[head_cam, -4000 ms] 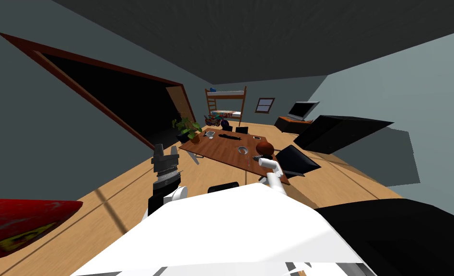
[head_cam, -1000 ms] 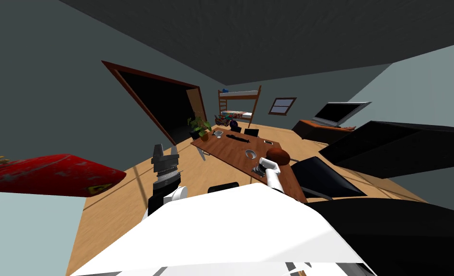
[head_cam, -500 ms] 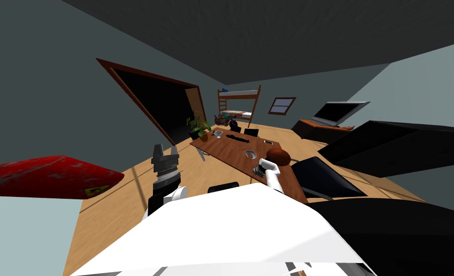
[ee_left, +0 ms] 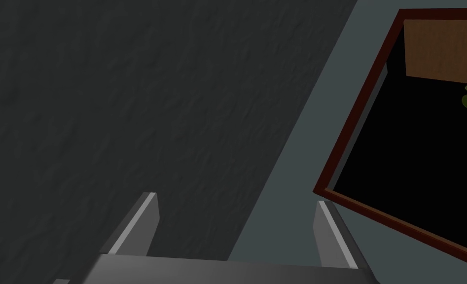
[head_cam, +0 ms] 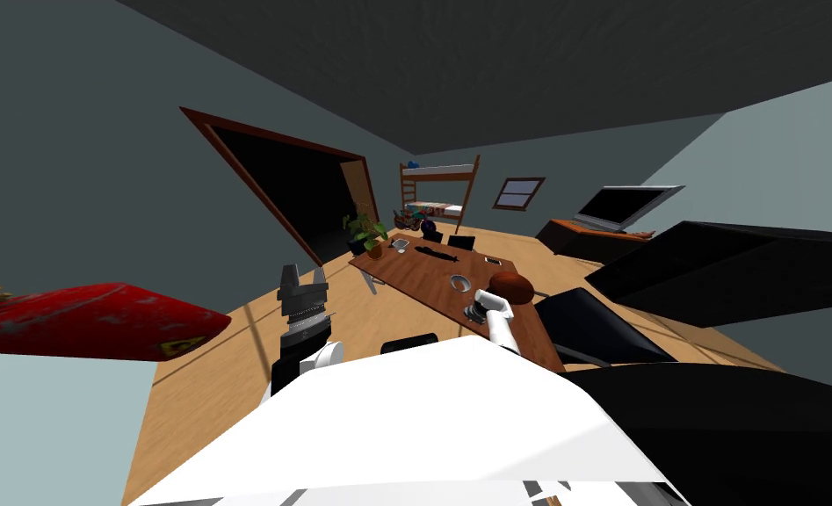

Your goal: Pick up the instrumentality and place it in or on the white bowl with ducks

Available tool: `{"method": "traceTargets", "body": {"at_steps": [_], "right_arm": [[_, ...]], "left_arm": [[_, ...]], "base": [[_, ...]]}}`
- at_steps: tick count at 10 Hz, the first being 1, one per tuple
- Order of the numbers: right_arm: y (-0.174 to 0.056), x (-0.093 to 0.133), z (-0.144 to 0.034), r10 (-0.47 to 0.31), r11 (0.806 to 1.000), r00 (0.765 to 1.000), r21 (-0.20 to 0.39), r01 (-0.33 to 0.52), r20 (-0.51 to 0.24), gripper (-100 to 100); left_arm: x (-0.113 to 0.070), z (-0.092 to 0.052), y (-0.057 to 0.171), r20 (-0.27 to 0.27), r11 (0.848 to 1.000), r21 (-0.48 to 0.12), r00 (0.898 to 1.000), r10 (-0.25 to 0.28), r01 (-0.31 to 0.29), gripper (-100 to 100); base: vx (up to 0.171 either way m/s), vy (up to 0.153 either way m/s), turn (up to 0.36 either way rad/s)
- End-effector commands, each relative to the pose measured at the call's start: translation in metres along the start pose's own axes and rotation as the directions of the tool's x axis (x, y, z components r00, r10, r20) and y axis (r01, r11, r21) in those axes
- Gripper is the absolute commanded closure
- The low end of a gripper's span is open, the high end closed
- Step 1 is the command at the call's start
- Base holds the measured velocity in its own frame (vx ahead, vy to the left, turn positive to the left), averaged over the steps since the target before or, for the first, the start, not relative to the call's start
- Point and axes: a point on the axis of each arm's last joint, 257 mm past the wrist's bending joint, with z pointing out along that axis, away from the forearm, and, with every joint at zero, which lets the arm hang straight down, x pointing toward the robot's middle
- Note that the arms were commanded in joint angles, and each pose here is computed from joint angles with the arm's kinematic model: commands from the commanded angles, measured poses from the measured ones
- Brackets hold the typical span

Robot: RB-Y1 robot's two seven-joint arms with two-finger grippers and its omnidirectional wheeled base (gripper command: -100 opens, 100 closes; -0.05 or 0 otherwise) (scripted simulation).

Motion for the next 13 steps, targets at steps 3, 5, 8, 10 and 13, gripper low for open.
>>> {"method": "traceTargets", "body": {"at_steps": [3, 5, 8, 10, 13], "right_arm": [[-0.003, 0.008, -0.011, 0.011, 1.000, 1.000, 0.001, -0.011, 0.001, 100], [0.009, 0.013, -0.017, 0.045, 0.999, 0.999, -0.009, -0.045, 0.009, 100], [0.031, 0.027, -0.029, 0.110, 0.994, 0.994, -0.020, -0.110, 0.017, 100], [0.045, 0.038, -0.041, 0.159, 0.987, 0.987, -0.024, -0.159, 0.017, 100], [0.062, 0.056, -0.059, 0.229, 0.973, 0.973, -0.024, -0.229, 0.012, 100]], "left_arm": [[0.000, 0.000, 0.000, 0.000, 1.000, 0.000, 1.000, 0.000, 0.000, 0], [0.000, 0.000, 0.000, 0.000, 1.000, 0.000, 1.000, 0.000, 0.000, 0], [0.000, 0.000, 0.000, 0.000, 1.000, 0.000, 1.000, 0.000, 0.000, 0], [0.000, 0.000, 0.000, 0.000, 1.000, 0.000, 1.000, 0.000, 0.000, 0], [0.000, 0.000, 0.000, 0.000, 1.000, 0.000, 1.000, 0.000, 0.000, 0]], "base": [[-0.055, -0.007, 0.039], [-0.030, 0.009, 0.104], [-0.083, 0.016, 0.240], [-0.022, 0.004, 0.258], [0.002, -0.036, 0.264]]}}
